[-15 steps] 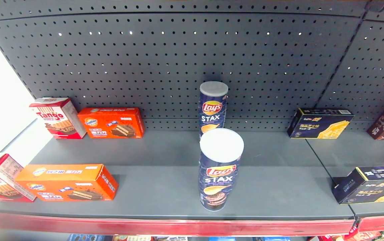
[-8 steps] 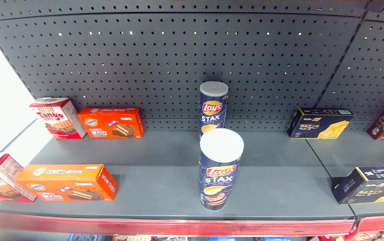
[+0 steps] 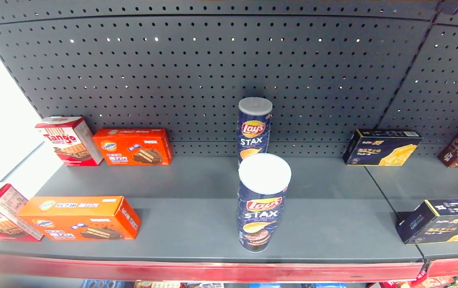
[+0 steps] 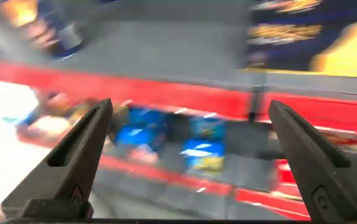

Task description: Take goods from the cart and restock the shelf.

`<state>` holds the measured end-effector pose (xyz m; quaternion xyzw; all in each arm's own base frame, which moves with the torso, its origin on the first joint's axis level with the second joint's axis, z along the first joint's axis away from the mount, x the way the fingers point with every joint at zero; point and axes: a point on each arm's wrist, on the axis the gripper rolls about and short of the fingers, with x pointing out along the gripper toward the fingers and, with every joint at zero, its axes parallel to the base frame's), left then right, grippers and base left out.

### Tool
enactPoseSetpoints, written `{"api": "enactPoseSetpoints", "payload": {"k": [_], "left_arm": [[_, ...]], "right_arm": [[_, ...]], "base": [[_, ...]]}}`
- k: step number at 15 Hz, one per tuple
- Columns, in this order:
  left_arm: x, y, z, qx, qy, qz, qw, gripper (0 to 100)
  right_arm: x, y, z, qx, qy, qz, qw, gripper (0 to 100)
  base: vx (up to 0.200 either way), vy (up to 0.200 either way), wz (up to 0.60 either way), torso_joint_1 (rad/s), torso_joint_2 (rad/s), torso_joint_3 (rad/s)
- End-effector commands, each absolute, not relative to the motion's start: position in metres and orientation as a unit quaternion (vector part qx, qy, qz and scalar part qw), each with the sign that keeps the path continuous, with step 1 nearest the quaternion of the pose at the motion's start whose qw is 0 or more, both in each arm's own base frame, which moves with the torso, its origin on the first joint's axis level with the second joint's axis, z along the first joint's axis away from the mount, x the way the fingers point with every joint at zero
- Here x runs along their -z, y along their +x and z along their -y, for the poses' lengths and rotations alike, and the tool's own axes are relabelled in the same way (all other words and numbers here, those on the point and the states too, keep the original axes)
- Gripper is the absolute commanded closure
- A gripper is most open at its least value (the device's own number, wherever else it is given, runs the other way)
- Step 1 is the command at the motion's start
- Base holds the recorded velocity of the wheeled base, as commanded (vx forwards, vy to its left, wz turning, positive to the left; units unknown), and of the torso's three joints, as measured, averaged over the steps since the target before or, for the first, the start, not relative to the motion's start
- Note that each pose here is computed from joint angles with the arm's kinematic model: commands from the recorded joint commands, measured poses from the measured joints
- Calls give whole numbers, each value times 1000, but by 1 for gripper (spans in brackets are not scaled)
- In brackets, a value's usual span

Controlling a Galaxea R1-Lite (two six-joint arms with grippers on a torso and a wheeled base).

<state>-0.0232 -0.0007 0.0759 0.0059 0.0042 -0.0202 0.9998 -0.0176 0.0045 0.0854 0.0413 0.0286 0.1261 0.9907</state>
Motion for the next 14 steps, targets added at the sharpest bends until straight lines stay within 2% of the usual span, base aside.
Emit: {"api": "enactPoseSetpoints", "payload": {"k": [1,5,7,8,9,14], "left_arm": [[-76,-23,1,19,6,-4,1000,0],[-76,-23,1,21,7,-4,1000,0],[-76,-23,1,19,6,-4,1000,0],[-76,-23,1,20,6,-4,1000,0],[-76,-23,1,19,7,-4,1000,0],[-76,-23,1,20,8,-3,1000,0]], "right_arm": [[-84,-23,-2,-62,43,17,997,0],[-83,-22,5,98,43,31,994,0],[-83,-23,6,121,38,28,991,0],[-83,-22,5,94,38,27,994,0],[-80,-22,0,-7,29,12,999,0],[-76,-22,0,-15,2,-4,1000,0]], "base": [[0,0,0,0,0,0],[0,0,0,0,0,0],[0,0,0,0,0,0],[0,0,0,0,0,0],[0,0,0,0,0,0],[0,0,0,0,0,0]]}}
